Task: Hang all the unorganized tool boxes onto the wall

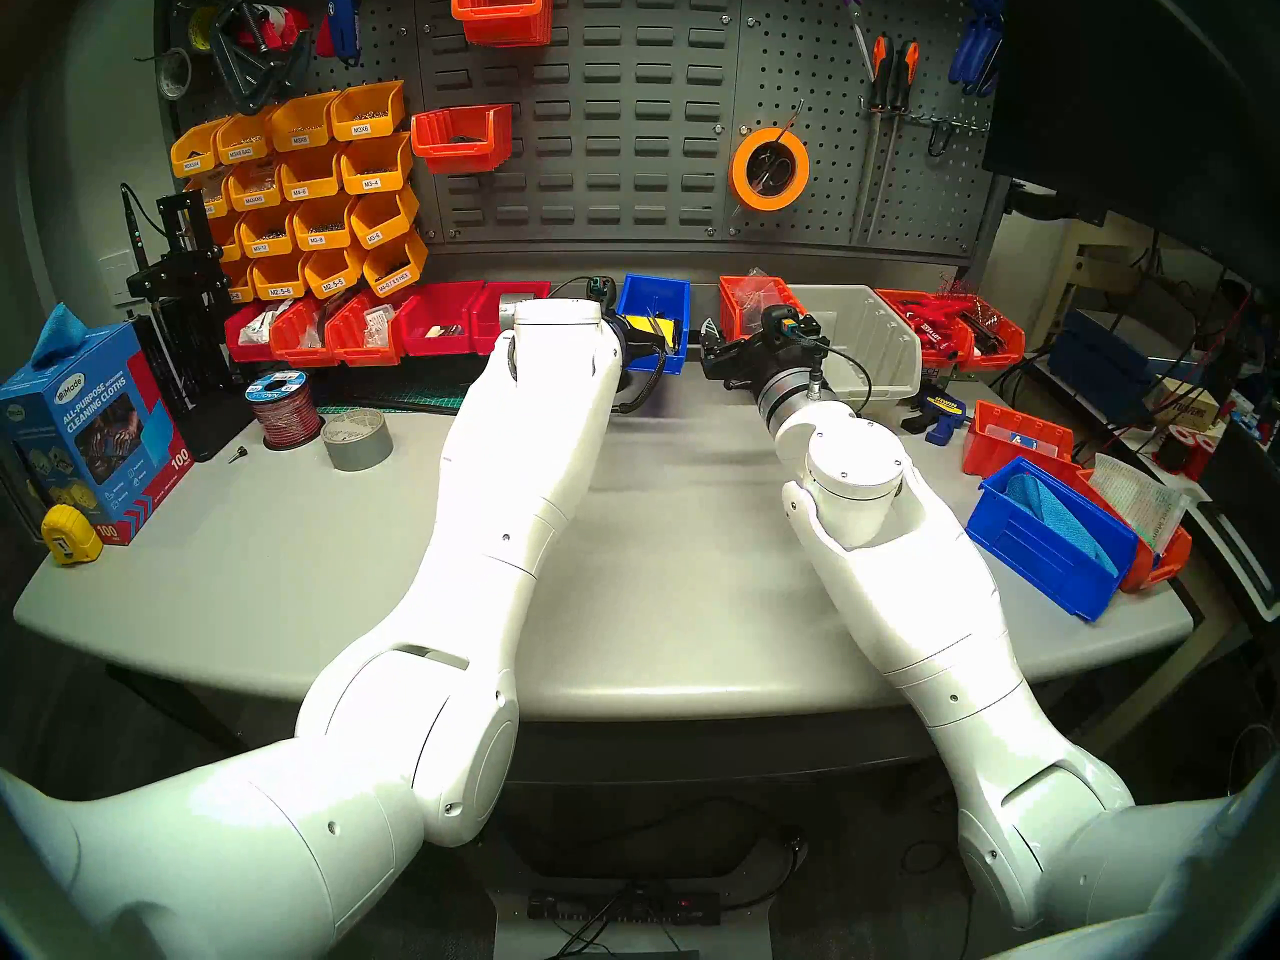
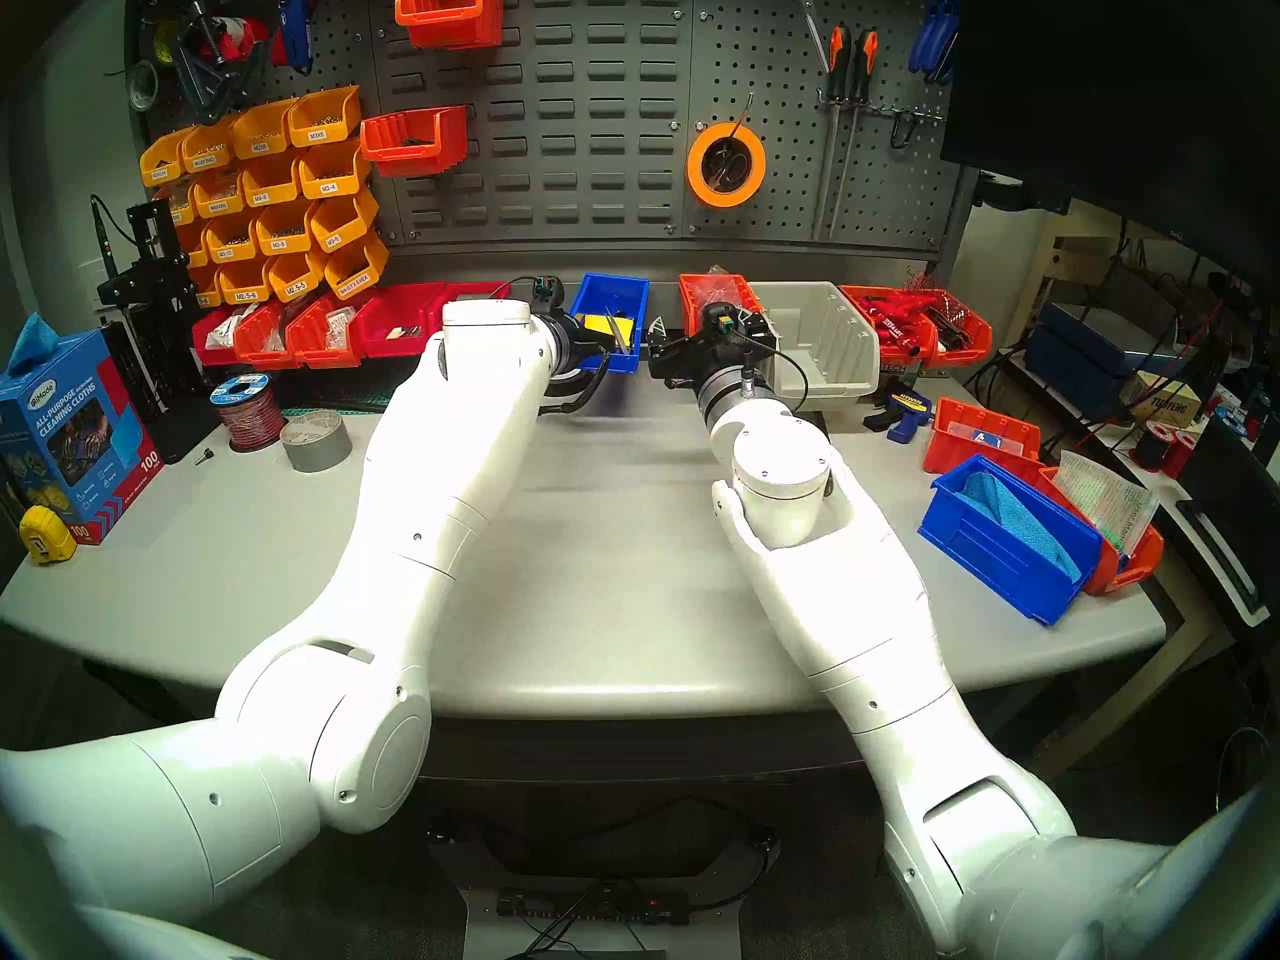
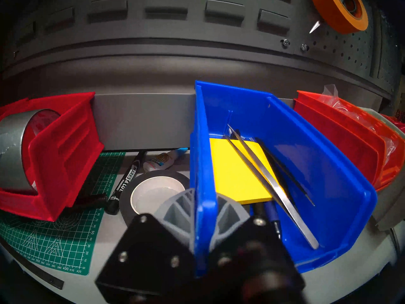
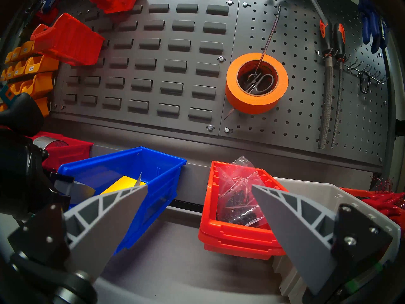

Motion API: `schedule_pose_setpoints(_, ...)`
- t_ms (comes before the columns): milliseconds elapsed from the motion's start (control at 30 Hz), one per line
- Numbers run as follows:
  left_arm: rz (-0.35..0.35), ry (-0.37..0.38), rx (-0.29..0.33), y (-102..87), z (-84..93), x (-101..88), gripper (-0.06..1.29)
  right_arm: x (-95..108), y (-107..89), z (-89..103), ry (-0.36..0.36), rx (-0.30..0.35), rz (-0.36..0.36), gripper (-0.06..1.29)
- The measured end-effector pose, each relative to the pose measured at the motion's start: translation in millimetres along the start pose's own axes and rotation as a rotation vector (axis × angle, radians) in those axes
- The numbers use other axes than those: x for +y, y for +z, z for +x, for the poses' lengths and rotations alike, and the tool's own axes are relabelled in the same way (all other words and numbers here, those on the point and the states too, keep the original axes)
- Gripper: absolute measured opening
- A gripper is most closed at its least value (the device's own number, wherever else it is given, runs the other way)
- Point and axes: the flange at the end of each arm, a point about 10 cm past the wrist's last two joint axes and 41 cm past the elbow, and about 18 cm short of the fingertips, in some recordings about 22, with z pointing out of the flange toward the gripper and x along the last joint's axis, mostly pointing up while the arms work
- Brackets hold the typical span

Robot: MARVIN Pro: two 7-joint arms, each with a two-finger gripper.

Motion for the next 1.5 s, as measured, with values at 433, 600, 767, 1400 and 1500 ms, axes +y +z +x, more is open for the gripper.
schedule_pose_setpoints(433, -0.019, 0.006, -0.032, 0.6, 10.9, -4.3, 0.05, 0, 0.1, -0.4, 0.000, -0.001, 0.000, 1.24)
schedule_pose_setpoints(600, -0.022, 0.006, -0.039, -0.9, 16.8, -9.4, 0.05, 0, 0.1, -0.5, 0.000, -0.001, 0.000, 1.24)
schedule_pose_setpoints(767, -0.014, 0.004, -0.047, -2.2, 21.5, -16.8, 0.05, 0, 0.1, -0.5, 0.000, -0.001, 0.000, 1.24)
schedule_pose_setpoints(1400, 0.051, 0.018, -0.029, -0.5, 46.8, -50.4, 0.12, 0, 0.1, -0.5, 0.000, -0.001, 0.000, 1.24)
schedule_pose_setpoints(1500, 0.057, 0.023, -0.032, 0.9, 49.2, -52.3, 0.13, 0, 0.1, -0.3, 0.000, -0.001, 0.000, 1.24)
